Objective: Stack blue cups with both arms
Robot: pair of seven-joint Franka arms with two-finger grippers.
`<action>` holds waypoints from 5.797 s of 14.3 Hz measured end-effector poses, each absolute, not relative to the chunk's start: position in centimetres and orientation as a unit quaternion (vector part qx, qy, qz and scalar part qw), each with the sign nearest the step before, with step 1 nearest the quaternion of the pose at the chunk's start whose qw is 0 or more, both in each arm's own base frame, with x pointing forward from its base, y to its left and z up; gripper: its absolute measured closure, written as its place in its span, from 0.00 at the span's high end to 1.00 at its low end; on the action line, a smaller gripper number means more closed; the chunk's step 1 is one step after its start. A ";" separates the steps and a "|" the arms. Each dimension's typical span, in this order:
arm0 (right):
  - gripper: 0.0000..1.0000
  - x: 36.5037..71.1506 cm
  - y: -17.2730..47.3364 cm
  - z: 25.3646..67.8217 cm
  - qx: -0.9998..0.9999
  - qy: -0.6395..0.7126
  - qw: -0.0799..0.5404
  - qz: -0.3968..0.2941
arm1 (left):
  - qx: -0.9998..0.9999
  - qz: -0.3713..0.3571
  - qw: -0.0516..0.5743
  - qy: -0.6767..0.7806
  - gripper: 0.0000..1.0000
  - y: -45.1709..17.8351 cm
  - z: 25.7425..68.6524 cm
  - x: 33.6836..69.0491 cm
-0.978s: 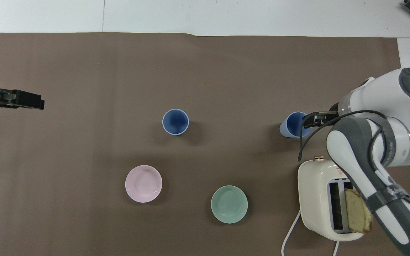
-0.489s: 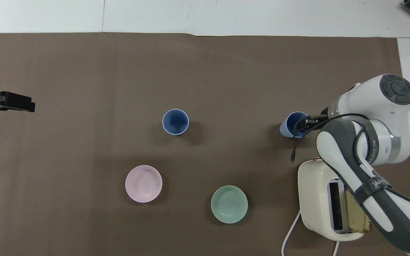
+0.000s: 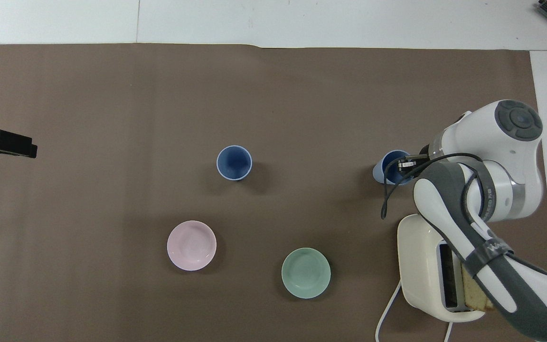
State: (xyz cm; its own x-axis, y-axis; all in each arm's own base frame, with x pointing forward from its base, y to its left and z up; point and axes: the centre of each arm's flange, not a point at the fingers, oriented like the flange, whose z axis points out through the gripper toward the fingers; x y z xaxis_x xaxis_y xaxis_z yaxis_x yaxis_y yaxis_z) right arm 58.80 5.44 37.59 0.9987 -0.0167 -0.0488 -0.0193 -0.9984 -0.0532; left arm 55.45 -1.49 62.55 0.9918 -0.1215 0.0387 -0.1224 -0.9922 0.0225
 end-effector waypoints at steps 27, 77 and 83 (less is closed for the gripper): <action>0.05 58.1 40.7 47.8 -0.985 0.143 0.093 0.015 | 0.997 0.019 0.013 -0.069 1.00 -2.3 62.9 55.1; 1.00 61.6 16.2 58.1 -1.000 -0.001 0.003 -0.005 | 0.997 0.019 0.013 -0.068 1.00 -2.1 62.9 55.1; 1.00 60.1 9.8 62.7 -1.000 0.003 -0.001 -0.022 | 0.997 0.019 0.013 -0.068 1.00 -2.2 62.9 55.1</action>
State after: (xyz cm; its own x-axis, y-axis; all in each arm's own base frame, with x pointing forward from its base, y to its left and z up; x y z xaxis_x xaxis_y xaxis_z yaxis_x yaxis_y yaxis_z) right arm 60.12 9.81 62.74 0.9990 -0.0062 0.0448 -0.0063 -1.0000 0.0009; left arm 55.12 -2.16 62.95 0.9901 -0.1347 0.0393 -0.1356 -0.9905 0.0232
